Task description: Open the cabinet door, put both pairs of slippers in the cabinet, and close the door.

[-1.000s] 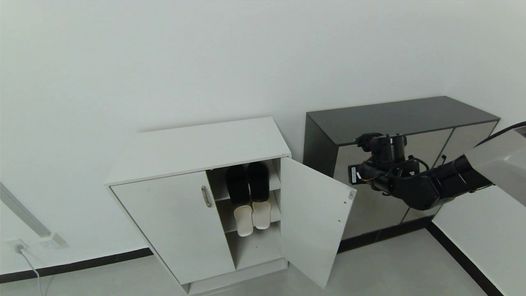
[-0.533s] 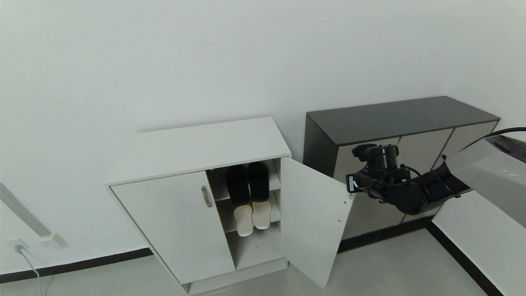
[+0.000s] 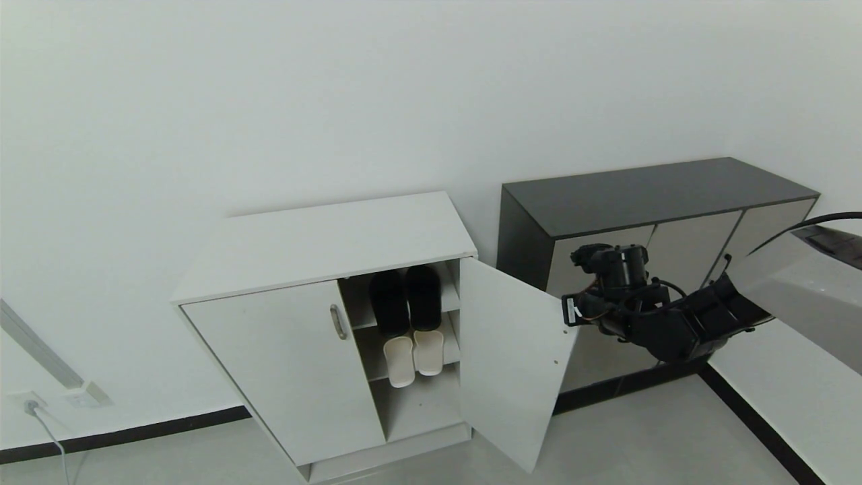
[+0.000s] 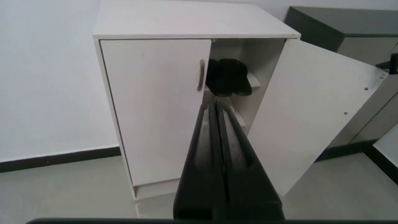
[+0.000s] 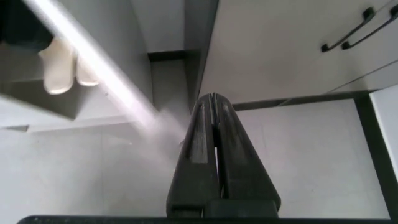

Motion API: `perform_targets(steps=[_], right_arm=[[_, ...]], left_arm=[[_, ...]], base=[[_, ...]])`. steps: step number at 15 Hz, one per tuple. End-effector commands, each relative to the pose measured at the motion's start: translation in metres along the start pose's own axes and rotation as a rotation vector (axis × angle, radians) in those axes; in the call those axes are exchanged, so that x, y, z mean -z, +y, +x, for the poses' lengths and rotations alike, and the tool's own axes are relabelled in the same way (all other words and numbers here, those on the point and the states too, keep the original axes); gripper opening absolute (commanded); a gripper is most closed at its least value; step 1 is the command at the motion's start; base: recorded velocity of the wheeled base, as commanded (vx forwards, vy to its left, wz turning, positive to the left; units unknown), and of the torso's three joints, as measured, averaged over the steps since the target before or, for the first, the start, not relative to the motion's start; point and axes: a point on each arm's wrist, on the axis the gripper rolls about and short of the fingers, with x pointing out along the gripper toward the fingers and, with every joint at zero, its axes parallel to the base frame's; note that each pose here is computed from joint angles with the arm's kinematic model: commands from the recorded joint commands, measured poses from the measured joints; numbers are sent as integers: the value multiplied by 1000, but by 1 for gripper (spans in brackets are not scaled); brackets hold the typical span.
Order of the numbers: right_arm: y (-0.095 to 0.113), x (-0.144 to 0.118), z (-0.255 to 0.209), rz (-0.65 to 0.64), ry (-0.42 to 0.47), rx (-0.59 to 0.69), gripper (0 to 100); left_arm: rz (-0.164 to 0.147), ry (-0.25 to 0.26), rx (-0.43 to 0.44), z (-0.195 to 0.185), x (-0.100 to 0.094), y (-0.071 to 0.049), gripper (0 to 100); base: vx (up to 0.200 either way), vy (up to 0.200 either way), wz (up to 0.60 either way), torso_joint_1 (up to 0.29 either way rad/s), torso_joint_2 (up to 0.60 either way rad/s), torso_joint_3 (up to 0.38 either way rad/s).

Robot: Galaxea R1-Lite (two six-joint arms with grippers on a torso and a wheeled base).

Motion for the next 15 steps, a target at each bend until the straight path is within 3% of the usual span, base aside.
perform_targets(steps=[1, 4, 5, 8, 11, 15], right_arm=[[11, -2, -19, -13, -16, -30, 0], [31, 4, -45, -40, -31, -90, 0], [54, 11, -69, -70, -47, -161, 0], [77, 12, -102, -102, -67, -249, 0], [77, 12, -102, -103, -71, -248, 0], [60, 24, -64, -85, -29, -173, 0]], left_arm=[[0, 1, -1, 0, 0, 0, 0], [0, 1, -1, 0, 0, 0, 0], [0, 1, -1, 0, 0, 0, 0], [0, 1, -1, 0, 0, 0, 0], [0, 1, -2, 0, 0, 0, 0], [0, 1, -2, 0, 0, 0, 0]], base=[[0, 0, 0, 0, 0, 0], [0, 0, 0, 0, 0, 0], [0, 0, 0, 0, 0, 0], [0, 0, 0, 0, 0, 0], [0, 0, 0, 0, 0, 0], [0, 0, 0, 0, 0, 0]])
